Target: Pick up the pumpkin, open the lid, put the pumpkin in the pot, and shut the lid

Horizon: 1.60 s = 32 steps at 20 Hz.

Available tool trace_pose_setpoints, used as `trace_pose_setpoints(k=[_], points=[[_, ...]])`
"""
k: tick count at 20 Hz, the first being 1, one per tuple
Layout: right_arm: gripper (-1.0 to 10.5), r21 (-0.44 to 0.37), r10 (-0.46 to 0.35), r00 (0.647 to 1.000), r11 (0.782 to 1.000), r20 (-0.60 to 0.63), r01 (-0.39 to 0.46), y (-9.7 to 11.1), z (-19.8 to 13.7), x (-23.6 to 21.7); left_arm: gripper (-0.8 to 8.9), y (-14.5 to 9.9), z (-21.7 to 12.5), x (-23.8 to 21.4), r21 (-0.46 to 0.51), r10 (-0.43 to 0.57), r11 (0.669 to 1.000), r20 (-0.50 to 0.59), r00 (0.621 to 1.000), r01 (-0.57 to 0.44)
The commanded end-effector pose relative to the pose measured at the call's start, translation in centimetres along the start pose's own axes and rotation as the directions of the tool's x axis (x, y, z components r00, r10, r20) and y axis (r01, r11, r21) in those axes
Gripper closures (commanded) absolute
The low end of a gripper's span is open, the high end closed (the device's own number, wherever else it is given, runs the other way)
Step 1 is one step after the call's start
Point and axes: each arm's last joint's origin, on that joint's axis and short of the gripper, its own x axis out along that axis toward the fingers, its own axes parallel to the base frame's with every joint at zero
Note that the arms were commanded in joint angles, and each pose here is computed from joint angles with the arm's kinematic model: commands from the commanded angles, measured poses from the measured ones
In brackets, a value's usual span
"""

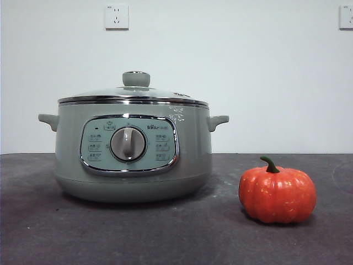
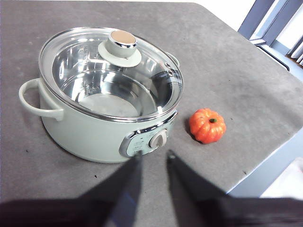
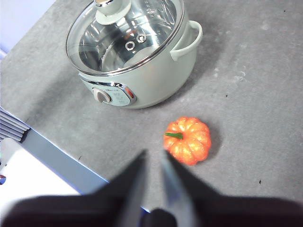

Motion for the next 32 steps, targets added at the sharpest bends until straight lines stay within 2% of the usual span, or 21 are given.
trace_pose_setpoints(k=[1,2,7,11,16,23,28,32], points=[[3.0,0.014,0.006,1.0,1.0,-0.004,-0.006,-0.1,0.1,0.2,0.31,-0.1,0.1,-0.1,0.02,-0.008,1.0,0.006,1.0,0.007],[2.2,0.025,0.007,1.0,1.0,-0.011,-0.007,-0.2,0.2,0.3,0.31,-0.1,0.1,-0.1,0.02,-0.008,1.0,0.006,1.0,0.007],[2.2,0.026,0.038,0.998,0.999,-0.059,-0.037,-0.4,0.6,1.4,0.31,-0.1,0.1,-0.1,0.02,-0.007,1.0,0.006,1.0,0.007],[2.2,0.008,0.091,0.981,0.996,-0.171,-0.091,-0.3,1.2,4.0,0.31,-0.1,0.1,-0.1,0.02,-0.008,1.0,0.006,1.0,0.007],[2.2,-0.066,0.012,0.935,0.997,-0.353,-0.038,-0.3,1.9,9.3,0.31,-0.1,0.1,-0.1,0.019,-0.008,1.0,0.006,1.0,0.007],[2.2,-0.155,-0.108,0.859,0.987,-0.5,0.033,-0.8,1.8,17.1,0.31,-0.1,0.1,-0.1,0.019,-0.008,1.0,0.006,1.0,0.007],[2.2,-0.155,-0.11,0.821,0.988,-0.56,0.027,-1.0,0.9,21.3,0.31,-0.1,0.1,-0.1,0.019,-0.008,1.0,0.006,1.0,0.007],[2.2,-0.172,-0.15,0.776,0.984,-0.613,0.054,-1.5,-0.2,23.8,0.31,-0.1,0.1,-0.1,0.019,-0.008,1.0,0.006,1.0,0.007]])
